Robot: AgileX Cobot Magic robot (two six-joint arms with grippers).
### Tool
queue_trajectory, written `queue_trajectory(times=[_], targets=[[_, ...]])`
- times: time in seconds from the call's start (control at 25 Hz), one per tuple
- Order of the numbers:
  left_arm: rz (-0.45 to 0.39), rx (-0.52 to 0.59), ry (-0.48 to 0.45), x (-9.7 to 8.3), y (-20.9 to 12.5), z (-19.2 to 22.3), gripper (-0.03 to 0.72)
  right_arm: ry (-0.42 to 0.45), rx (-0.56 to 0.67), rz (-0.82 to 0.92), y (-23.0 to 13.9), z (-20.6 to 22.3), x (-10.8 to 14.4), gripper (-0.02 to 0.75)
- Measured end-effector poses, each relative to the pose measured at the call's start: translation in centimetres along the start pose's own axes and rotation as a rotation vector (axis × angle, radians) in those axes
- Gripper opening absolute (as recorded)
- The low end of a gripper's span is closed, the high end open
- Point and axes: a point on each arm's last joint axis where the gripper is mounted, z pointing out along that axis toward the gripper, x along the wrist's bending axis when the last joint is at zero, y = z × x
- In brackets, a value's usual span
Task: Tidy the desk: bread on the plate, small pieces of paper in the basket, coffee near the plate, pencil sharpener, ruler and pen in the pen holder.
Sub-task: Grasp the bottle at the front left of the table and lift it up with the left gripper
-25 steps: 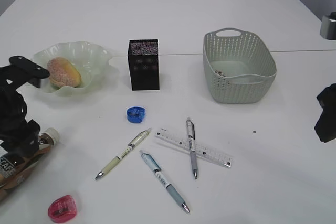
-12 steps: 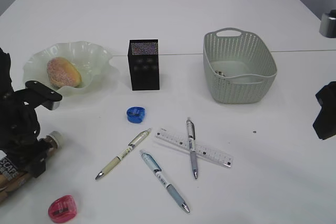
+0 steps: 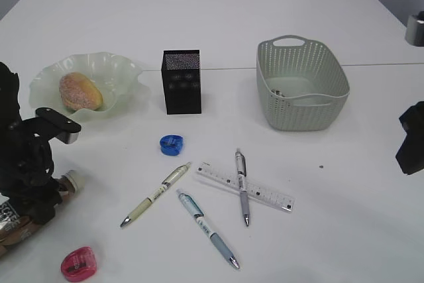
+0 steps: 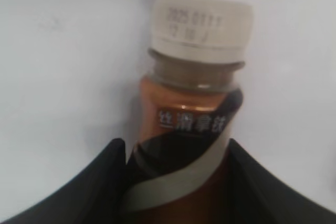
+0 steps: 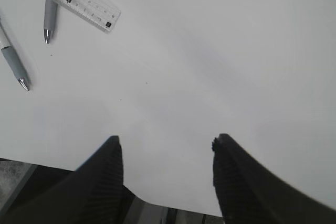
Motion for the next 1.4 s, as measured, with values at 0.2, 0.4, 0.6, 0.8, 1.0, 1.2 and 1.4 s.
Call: queue_trajectory(times=[0.2, 0.4, 0.6, 0.8, 1.0, 1.2, 1.4], targets=[[-0.009, -0.008, -0.006, 0.0, 0.1, 0.0, 0.359, 0.000, 0.000, 0.000, 0.0, 0.0, 0.0, 0.407], [-0.027, -0.029, -0.017, -0.1, 0.3, -0.1, 0.357, 0.000, 0.000, 0.000, 0.0, 0.0, 0.0, 0.406], [-0.092, -0.084, -0.058, -0.5, 0.6, -0.4, 0.356, 0.000, 0.000, 0.000, 0.0, 0.0, 0.0, 0.406], [-0.166, -0.309, -0.043, -0.7, 0.4, -2.7, 0.356, 0.000, 0.000, 0.000, 0.0, 0.0, 0.0, 0.406], [-0.184, -0.500, 0.015, -1.1, -2.1, -4.8, 0.356, 0.000, 0.000, 0.000, 0.0, 0.0, 0.0, 0.406], [-0.201, -0.715, 0.093, -1.6, -4.9, -5.7, 0.356, 0.000, 0.000, 0.000, 0.0, 0.0, 0.0, 0.406], [-0.281, -0.974, 0.170, -1.8, -7.1, -5.2, 0.355, 0.000, 0.000, 0.000, 0.0, 0.0, 0.0, 0.406]])
